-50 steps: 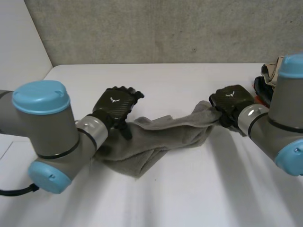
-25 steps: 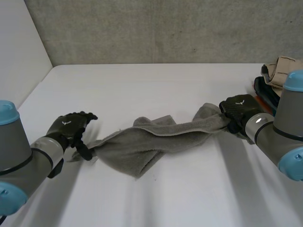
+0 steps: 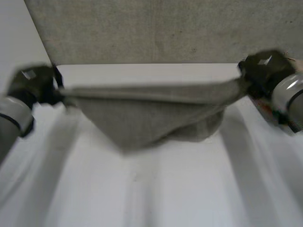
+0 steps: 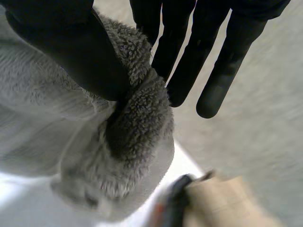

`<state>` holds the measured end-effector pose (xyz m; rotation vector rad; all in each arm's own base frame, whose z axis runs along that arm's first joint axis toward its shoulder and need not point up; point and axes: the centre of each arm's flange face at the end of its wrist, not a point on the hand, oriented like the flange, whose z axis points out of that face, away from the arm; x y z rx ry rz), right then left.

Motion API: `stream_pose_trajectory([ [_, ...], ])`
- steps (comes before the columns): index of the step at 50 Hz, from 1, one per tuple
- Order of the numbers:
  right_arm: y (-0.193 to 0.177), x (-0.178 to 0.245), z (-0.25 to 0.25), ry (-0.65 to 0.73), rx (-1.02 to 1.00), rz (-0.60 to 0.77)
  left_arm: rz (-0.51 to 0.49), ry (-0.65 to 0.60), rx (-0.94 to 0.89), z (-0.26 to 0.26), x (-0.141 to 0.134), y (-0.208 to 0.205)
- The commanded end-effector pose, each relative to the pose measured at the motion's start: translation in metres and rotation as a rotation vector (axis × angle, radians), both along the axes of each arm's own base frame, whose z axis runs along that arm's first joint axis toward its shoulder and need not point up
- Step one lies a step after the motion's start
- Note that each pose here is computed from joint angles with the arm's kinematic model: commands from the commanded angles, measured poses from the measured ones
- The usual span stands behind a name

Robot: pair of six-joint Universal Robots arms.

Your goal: Fold the laundry.

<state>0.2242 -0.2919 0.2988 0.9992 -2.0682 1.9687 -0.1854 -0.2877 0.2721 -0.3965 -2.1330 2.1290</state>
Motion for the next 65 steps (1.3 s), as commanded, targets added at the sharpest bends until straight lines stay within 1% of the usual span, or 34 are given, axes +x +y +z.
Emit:
stream_pose_trajectory([
  [1,0.027,-0.027,0.077,0.139,-0.127,-0.042,0.017,0.030,-0.309,0.095,0.011,0.031],
  [5,0.028,-0.034,0.083,0.198,-0.117,-0.055,0.020,0.014,-0.302,0.102,0.013,0.034],
  [9,0.022,-0.033,0.068,0.241,-0.063,-0.045,0.005,-0.051,-0.250,0.092,0.010,0.031],
  [10,0.020,-0.031,0.062,0.249,-0.043,-0.037,-0.004,-0.096,-0.214,0.079,0.009,0.023],
  [13,0.007,-0.024,0.033,0.286,0.038,-0.014,-0.016,-0.170,-0.155,0.057,0.006,0.007],
  [14,0.004,-0.022,0.028,0.292,0.051,-0.006,-0.021,-0.215,-0.122,0.043,0.004,-0.003],
  [17,-0.004,-0.010,0.007,0.305,0.100,0.028,-0.038,-0.272,-0.095,0.026,-0.004,-0.021],
  [18,-0.007,-0.008,0.002,0.307,0.109,0.028,-0.042,-0.297,-0.082,0.013,-0.008,-0.037],
  [22,-0.037,-0.002,-0.015,0.293,0.079,-0.024,-0.023,-0.311,-0.114,-0.001,-0.020,-0.075],
  [24,-0.060,0.003,-0.010,0.244,-0.029,-0.071,-0.007,-0.306,-0.155,0.002,-0.026,-0.088],
  [26,-0.075,0.008,0.002,0.186,-0.139,-0.097,0.012,-0.282,-0.257,0.016,-0.036,-0.107],
  [27,-0.088,0.013,0.018,0.122,-0.264,-0.117,0.021,-0.272,-0.301,0.023,-0.038,-0.113],
  [28,-0.094,0.015,0.027,0.088,-0.329,-0.126,0.034,-0.258,-0.360,0.034,-0.040,-0.119],
  [29,-0.098,0.017,0.037,0.054,-0.397,-0.134,0.056,-0.230,-0.456,0.054,-0.042,-0.127],
  [30,-0.105,0.020,0.057,-0.017,-0.535,-0.147,0.070,-0.212,-0.514,0.066,-0.042,-0.129],
  [32,-0.107,0.022,0.074,-0.073,-0.644,-0.154,0.114,-0.157,-0.684,0.098,-0.043,-0.132],
  [33,-0.107,0.025,0.086,-0.110,-0.720,-0.155,0.126,-0.141,-0.727,0.105,-0.043,-0.132],
  [35,-0.103,0.028,0.089,-0.125,-0.735,-0.148,0.149,-0.091,-0.837,0.124,-0.047,-0.126],
  [37,-0.097,0.034,0.083,-0.113,-0.681,-0.140,0.145,-0.070,-0.870,0.131,-0.052,-0.117],
  [40,-0.091,0.031,0.066,-0.064,-0.548,-0.141,0.129,-0.090,-0.796,0.113,-0.051,-0.109],
  [41,-0.087,0.030,0.054,-0.032,-0.469,-0.134,0.126,-0.099,-0.768,0.104,-0.050,-0.108],
  [45,-0.075,0.026,0.014,0.052,-0.251,-0.107,0.100,-0.132,-0.583,0.048,-0.044,-0.102],
  [46,-0.073,0.025,0.004,0.069,-0.205,-0.101,0.090,-0.136,-0.507,0.024,-0.041,-0.099],
  [47,-0.067,0.025,-0.015,0.096,-0.124,-0.075,0.085,-0.137,-0.465,0.011,-0.039,-0.096],
  [49,-0.063,0.026,-0.037,0.119,-0.045,-0.046,0.061,-0.135,-0.348,-0.025,-0.037,-0.085],
  [51,-0.059,0.028,-0.071,0.144,0.058,0.000,0.052,-0.135,-0.283,-0.045,-0.035,-0.078],
  [52,-0.058,0.029,-0.080,0.150,0.085,0.013,0.043,-0.136,-0.232,-0.061,-0.033,-0.071],
  [54,-0.054,0.030,-0.104,0.167,0.163,0.043,0.030,-0.138,-0.186,-0.074,-0.032,-0.063],
  [57,-0.052,0.028,-0.117,0.170,0.220,0.050,0.008,-0.136,-0.127,-0.092,-0.032,-0.052],
  [59,-0.056,0.017,-0.122,0.140,0.267,0.015,-0.004,-0.132,-0.109,-0.096,-0.033,-0.047],
  [61,-0.062,0.008,-0.122,0.095,0.286,-0.022,-0.016,-0.128,-0.101,-0.097,-0.033,-0.043],
  [62,-0.065,0.000,-0.121,0.043,0.307,-0.057,-0.016,-0.127,-0.099,-0.097,-0.033,-0.042],
  [65,-0.066,-0.008,-0.120,-0.025,0.338,-0.092,-0.023,-0.124,-0.103,-0.094,-0.034,-0.039],
])
